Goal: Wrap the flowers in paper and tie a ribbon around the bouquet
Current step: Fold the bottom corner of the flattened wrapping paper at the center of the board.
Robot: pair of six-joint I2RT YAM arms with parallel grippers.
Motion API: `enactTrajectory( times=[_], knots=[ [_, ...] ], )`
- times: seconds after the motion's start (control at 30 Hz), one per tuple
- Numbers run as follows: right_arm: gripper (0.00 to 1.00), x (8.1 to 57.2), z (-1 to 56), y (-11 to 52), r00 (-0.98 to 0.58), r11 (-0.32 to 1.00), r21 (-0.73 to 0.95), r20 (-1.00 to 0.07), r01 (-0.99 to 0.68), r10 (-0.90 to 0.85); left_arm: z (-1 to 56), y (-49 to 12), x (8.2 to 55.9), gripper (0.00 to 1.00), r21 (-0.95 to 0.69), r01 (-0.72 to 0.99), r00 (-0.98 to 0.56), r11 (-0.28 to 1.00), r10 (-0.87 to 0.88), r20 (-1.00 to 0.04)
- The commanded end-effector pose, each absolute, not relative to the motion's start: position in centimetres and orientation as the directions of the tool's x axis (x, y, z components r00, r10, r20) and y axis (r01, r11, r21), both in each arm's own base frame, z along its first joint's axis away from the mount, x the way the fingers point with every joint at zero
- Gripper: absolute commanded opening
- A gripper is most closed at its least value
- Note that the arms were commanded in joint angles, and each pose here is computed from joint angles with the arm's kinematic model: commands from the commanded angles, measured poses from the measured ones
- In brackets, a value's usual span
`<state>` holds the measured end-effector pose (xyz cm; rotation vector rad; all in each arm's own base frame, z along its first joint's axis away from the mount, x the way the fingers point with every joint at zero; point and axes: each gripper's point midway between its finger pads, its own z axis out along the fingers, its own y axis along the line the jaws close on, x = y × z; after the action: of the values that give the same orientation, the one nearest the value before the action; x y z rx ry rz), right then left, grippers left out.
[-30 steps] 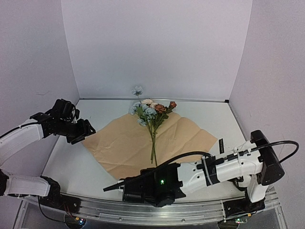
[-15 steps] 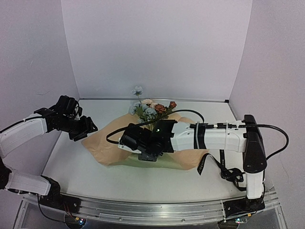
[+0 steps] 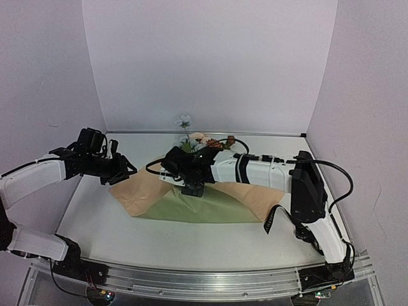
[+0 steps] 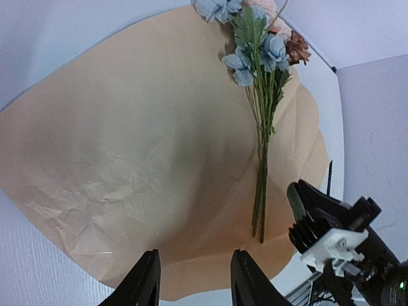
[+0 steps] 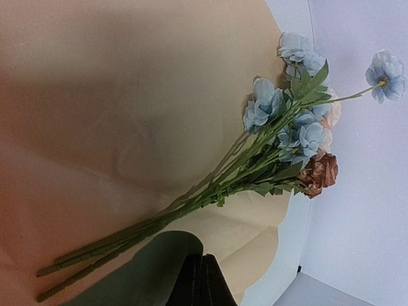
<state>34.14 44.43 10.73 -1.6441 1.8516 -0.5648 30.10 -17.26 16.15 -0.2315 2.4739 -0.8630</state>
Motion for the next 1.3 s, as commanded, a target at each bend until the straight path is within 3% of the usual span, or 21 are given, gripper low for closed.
enactTrajectory(
  times=[0.0,0.5,0.97,1.07,1.2,1.27],
  knots=[
    [0.00,36.9,10.7,45.4,-0.046,0.150,-0.700,-0.165,-0.698,-0.985,16.4,-20.3,30.1,0.37,-0.698,0.118,-0.879,0.706,-0.252,-0.404],
    [0.00,41.1,9.0,44.0,-0.135,0.242,-0.725,-0.203,-0.645,-0.970,13.7,-23.1,27.9,0.28,-0.843,0.067,-0.933,0.534,-0.267,-0.243],
    [0.04,42.1,8.7,43.7,-0.165,0.274,-0.729,-0.219,-0.627,-0.962,6.5,-25.3,27.2,0.21,-0.776,-0.055,-0.969,0.629,-0.221,-0.110],
    [0.17,42.4,9.6,43.6,-0.177,0.298,-0.733,-0.240,-0.611,-0.954,4.9,-24.7,27.5,0.20,-0.743,-0.105,-0.964,0.661,-0.252,-0.089],
    [0.58,41.2,12.3,42.7,-0.216,0.380,-0.689,-0.316,-0.617,-0.924,3.3,-23.8,27.7,0.18,-0.687,-0.158,-0.955,0.709,-0.285,-0.075],
    [0.73,39.9,14.2,42.1,-0.243,0.430,-0.638,-0.362,-0.639,-0.900,2.5,-23.4,27.5,0.17,-0.660,-0.182,-0.955,0.729,-0.292,-0.059]
  ],
)
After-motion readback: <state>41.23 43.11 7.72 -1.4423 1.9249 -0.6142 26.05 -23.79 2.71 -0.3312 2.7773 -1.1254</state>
